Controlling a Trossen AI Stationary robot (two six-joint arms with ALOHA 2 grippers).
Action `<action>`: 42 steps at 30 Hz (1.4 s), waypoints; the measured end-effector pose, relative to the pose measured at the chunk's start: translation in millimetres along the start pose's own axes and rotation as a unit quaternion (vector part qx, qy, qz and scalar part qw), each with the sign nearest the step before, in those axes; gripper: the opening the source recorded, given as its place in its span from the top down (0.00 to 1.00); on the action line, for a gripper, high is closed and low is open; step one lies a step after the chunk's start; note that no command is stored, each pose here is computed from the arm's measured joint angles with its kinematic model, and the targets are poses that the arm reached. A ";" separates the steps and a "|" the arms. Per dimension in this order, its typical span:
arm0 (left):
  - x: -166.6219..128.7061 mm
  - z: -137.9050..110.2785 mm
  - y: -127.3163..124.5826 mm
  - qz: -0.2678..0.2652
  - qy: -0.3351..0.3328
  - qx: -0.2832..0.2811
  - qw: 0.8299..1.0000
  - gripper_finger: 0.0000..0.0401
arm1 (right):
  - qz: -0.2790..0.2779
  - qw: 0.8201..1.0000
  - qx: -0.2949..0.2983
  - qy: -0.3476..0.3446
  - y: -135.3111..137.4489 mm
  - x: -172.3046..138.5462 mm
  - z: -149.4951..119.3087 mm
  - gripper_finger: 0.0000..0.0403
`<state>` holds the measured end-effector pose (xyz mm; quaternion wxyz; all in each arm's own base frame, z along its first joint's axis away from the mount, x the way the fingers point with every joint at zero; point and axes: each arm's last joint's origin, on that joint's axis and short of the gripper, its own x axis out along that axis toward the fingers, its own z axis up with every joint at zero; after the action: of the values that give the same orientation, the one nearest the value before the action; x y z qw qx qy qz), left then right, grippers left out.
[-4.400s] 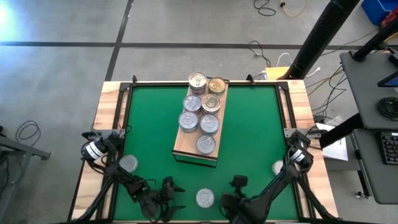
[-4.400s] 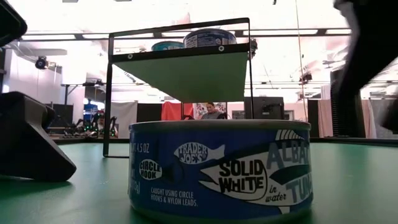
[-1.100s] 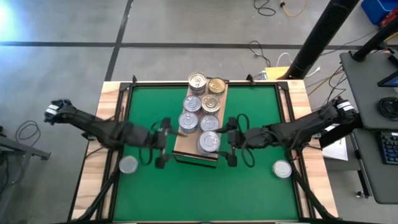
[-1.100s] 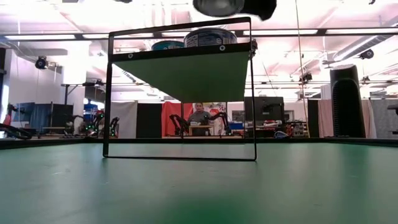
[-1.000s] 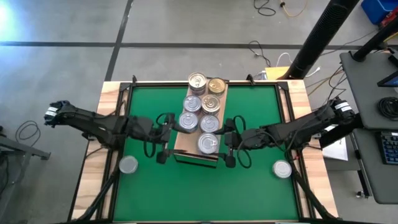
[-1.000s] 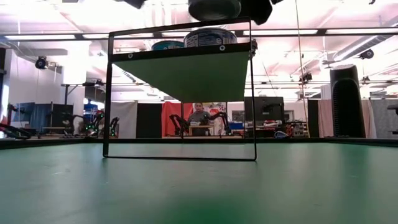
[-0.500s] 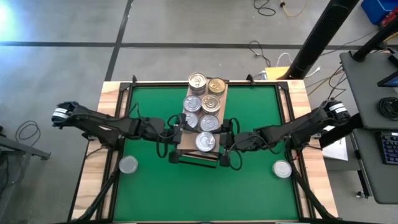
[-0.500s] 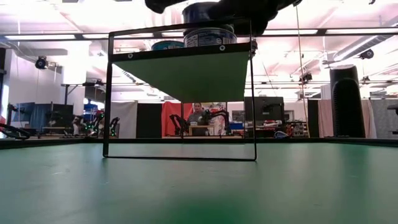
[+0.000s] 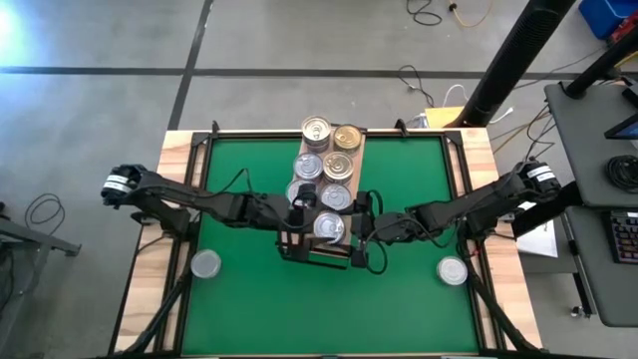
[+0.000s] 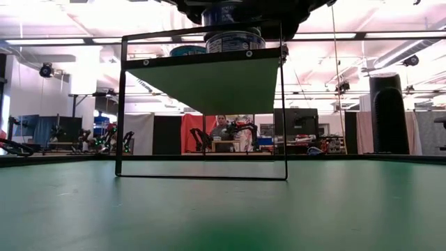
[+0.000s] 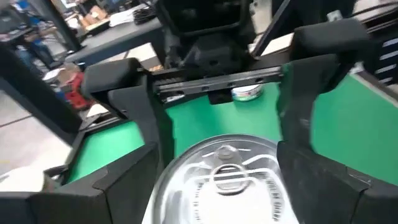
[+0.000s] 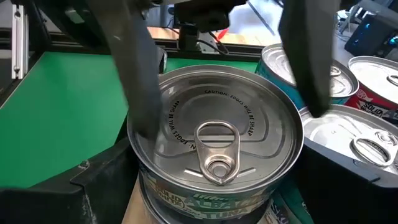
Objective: Stack canned seafood by type on shelf
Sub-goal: Stack the blue tuna can on top of the other blue can on the shelf
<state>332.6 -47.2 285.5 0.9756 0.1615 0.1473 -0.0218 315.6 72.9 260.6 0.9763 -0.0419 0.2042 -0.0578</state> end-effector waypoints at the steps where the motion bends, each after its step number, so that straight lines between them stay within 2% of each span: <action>1: 0.2 0.3 0.6 0.009 0.004 0.005 1.000 0.23 | 0.001 1.000 -0.002 0.002 0.7 -0.2 -0.4 0.10; 8: -7.7 6.3 5.2 0.029 0.009 0.016 0.999 0.23 | 0.020 0.999 -0.029 0.009 8.4 -6.8 -1.5 0.10; 15: -8.5 3.8 6.2 0.053 0.030 0.019 0.998 0.23 | 0.014 0.999 -0.040 0.010 8.0 -6.3 -1.6 0.10; 32: -8.8 2.0 5.9 0.054 0.041 0.027 0.997 0.23 | -0.016 0.997 -0.072 0.009 5.2 -8.9 7.6 0.10; 42: -9.3 1.5 3.4 0.049 0.045 0.030 0.997 0.23 | -0.020 0.993 -0.111 0.039 7.8 -0.6 -1.1 0.10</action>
<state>324.4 -44.4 290.6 0.9625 0.1989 0.1823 0.0289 315.4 80.7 259.0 0.9555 -0.1519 0.2463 -0.0564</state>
